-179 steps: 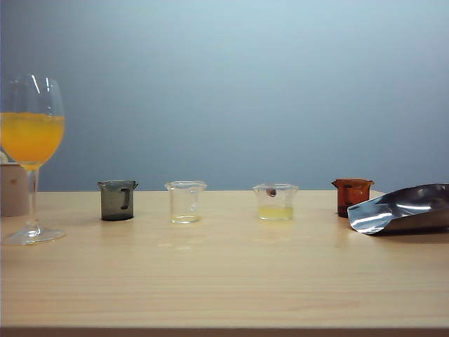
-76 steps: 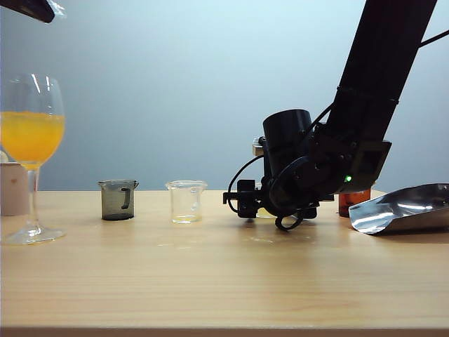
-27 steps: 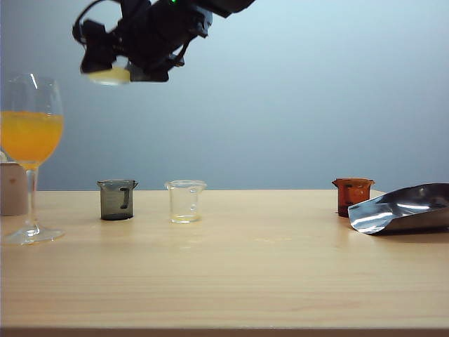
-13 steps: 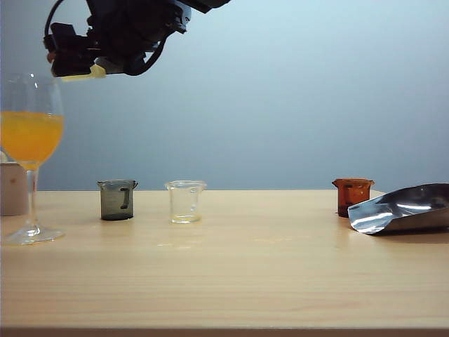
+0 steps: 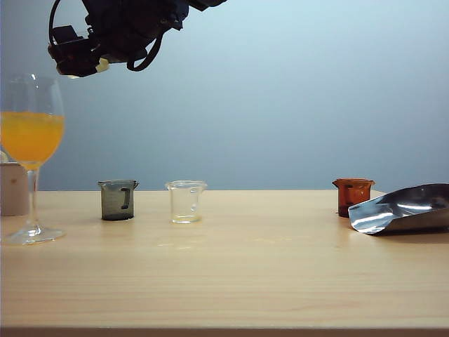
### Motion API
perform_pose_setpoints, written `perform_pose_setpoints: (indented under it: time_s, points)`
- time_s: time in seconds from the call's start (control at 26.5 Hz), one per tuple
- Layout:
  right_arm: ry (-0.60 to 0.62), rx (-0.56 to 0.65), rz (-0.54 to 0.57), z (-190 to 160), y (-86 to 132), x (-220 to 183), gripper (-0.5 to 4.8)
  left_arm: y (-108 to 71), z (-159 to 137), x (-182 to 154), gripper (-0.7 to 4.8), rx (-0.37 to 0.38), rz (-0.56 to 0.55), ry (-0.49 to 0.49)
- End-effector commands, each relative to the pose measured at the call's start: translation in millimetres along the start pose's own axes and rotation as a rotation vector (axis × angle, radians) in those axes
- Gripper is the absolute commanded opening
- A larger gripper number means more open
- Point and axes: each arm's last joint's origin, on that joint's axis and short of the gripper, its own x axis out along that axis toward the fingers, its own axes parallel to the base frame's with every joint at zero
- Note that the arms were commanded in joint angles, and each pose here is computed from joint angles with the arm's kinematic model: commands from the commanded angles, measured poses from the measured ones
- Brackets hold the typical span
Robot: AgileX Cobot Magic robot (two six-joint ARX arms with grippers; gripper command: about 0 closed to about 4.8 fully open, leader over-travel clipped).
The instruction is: Pick up the third measuring cup from the left, pour the pineapple juice inside into the goblet, and finally put the measuring cup back in its original place.
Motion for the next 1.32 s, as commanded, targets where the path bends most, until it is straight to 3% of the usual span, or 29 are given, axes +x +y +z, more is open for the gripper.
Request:
perform_pose_setpoints:
  time_s: [0.04, 0.38, 0.64, 1.32]
  points:
    - [-0.046, -0.014, -0.024, 10.6, -4.2, -2.9, 2.01, 0.1, 1.6, -0.9, -0.04, 0.000, 0.001, -0.012]
    - [-0.071, -0.023, -0.036, 13.4, -4.6, -3.1, 2.01, 0.3, 1.6, -0.2, -0.04, -0.001, 0.003, -0.009]
    - [-0.084, -0.197, -0.049, 15.4, -4.5, -3.2, 2.01, 0.3, 1.6, -0.2, -0.04, -0.001, 0.003, -0.009]
    - [-0.129, -0.475, -0.042, 19.0, -3.4, -3.4, 2.01, 0.3, 1.6, -0.2, -0.04, -0.001, 0.003, -0.009]
